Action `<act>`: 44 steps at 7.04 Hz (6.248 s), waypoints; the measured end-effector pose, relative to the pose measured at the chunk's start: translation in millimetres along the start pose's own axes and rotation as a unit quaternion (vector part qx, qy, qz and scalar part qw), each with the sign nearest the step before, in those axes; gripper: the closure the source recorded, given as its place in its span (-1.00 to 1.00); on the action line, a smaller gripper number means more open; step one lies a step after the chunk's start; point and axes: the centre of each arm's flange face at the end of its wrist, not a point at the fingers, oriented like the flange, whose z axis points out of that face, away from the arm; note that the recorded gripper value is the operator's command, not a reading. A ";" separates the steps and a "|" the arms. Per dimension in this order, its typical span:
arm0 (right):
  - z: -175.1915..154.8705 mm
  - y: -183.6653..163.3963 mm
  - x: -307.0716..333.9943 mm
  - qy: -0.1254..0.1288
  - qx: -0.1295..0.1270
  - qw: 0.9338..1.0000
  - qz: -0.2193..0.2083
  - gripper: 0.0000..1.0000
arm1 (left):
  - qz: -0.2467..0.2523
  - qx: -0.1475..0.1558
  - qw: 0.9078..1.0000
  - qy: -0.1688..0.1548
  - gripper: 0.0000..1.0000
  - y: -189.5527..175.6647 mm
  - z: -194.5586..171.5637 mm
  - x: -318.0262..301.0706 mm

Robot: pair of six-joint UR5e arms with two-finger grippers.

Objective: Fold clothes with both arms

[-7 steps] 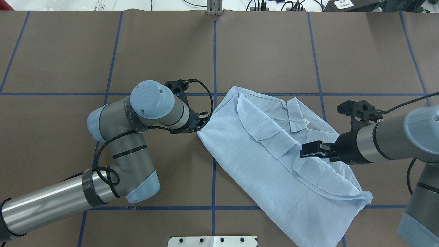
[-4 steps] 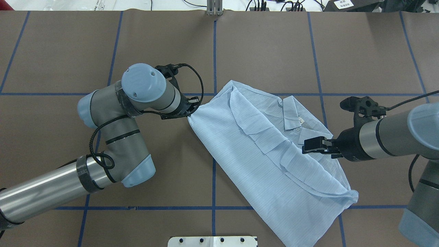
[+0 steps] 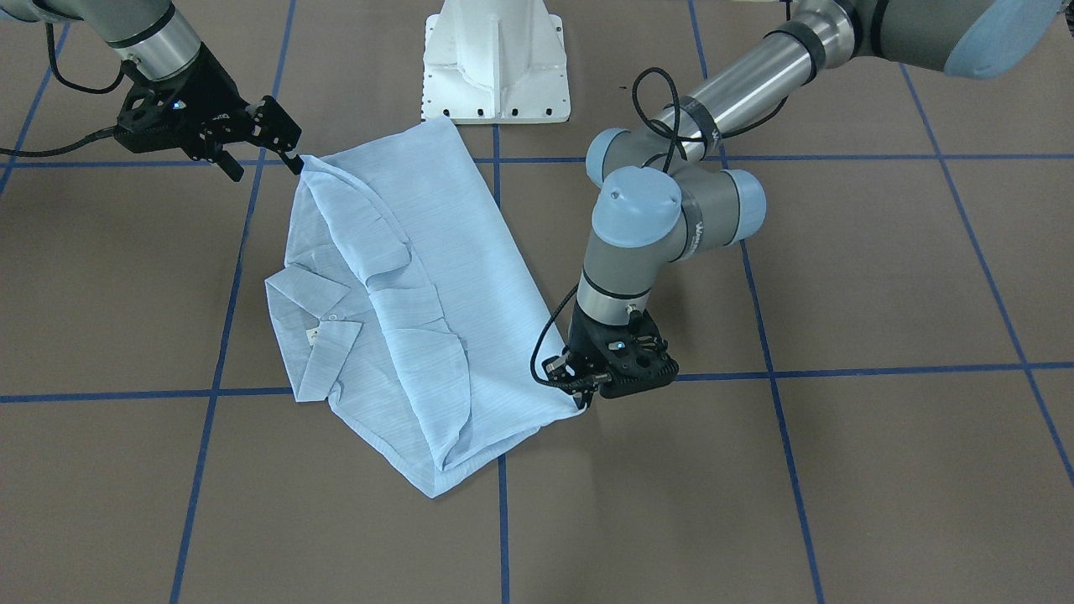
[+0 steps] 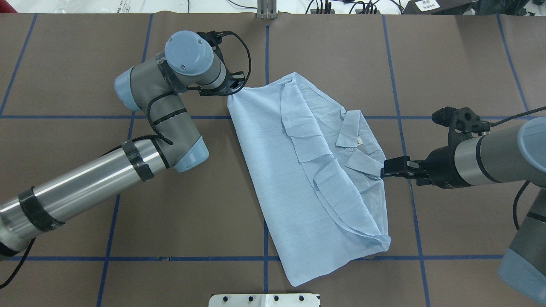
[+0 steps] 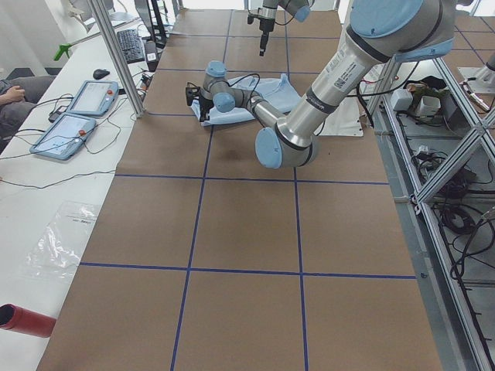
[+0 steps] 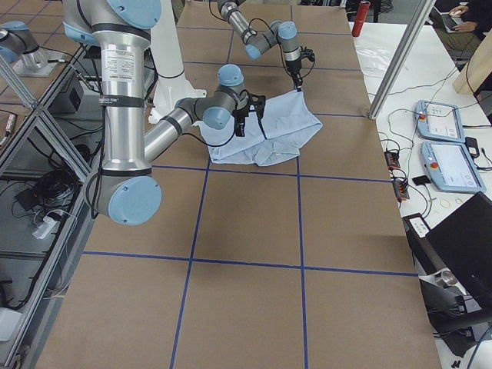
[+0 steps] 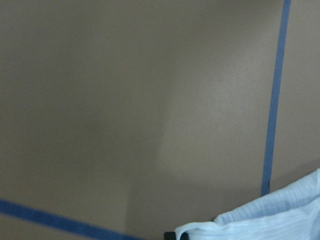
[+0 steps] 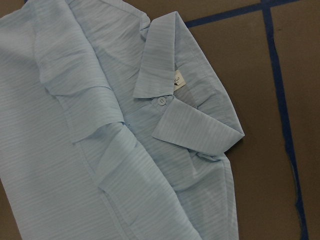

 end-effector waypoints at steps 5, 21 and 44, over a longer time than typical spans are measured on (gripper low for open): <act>2.9 -8.8 -5.6 -0.002 0.012 1.000 0.002 -1.00 | 0.043 0.109 0.992 0.040 1.00 -62.4 40.9 7.1; 109.5 21.3 -163.0 0.108 0.033 0.987 -0.116 -1.00 | 0.091 0.046 0.993 0.052 -1.00 -46.5 -123.8 -80.6; 186.3 55.8 -181.0 0.122 0.076 0.955 -0.258 1.00 | 0.082 -0.033 0.996 0.032 -1.00 43.5 -155.4 -89.5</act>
